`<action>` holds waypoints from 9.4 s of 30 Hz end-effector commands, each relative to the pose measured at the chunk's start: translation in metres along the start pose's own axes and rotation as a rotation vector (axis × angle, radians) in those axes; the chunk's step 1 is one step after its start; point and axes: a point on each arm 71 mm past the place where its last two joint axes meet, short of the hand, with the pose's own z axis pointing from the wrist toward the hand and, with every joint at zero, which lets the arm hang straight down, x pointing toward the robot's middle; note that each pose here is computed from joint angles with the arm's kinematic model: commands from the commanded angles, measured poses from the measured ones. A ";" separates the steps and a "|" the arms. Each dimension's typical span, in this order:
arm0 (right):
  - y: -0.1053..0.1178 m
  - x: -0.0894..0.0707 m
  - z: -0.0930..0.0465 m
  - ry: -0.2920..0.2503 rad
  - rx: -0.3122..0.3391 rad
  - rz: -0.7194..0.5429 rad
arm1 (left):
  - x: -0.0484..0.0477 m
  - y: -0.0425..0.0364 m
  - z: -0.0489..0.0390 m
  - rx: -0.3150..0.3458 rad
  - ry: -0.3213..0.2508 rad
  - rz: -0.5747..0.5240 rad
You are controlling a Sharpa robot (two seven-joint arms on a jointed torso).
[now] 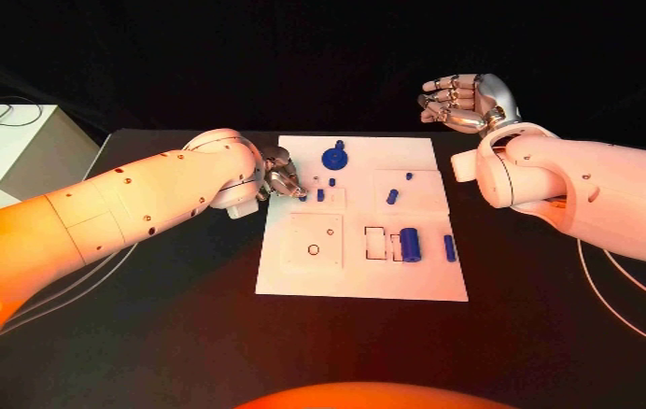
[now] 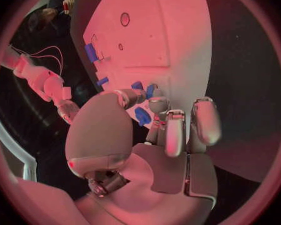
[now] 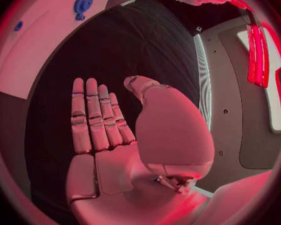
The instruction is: Assemble the parts on the task board
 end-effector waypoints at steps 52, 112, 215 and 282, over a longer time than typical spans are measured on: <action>0.001 0.006 -0.002 0.040 0.011 0.031 | 0.0079 -0.0064 0.0073 -0.015 0.007 0.102; -0.001 0.008 -0.004 0.051 0.019 0.034 | 0.0103 -0.0026 0.0137 -0.035 0.043 0.098; -0.013 0.001 0.002 0.012 0.014 0.019 | 0.0070 -0.0682 0.0287 0.397 -0.250 0.284; -0.010 0.006 0.001 0.031 0.010 0.026 | 0.0144 -0.0671 0.0385 0.351 -0.240 0.247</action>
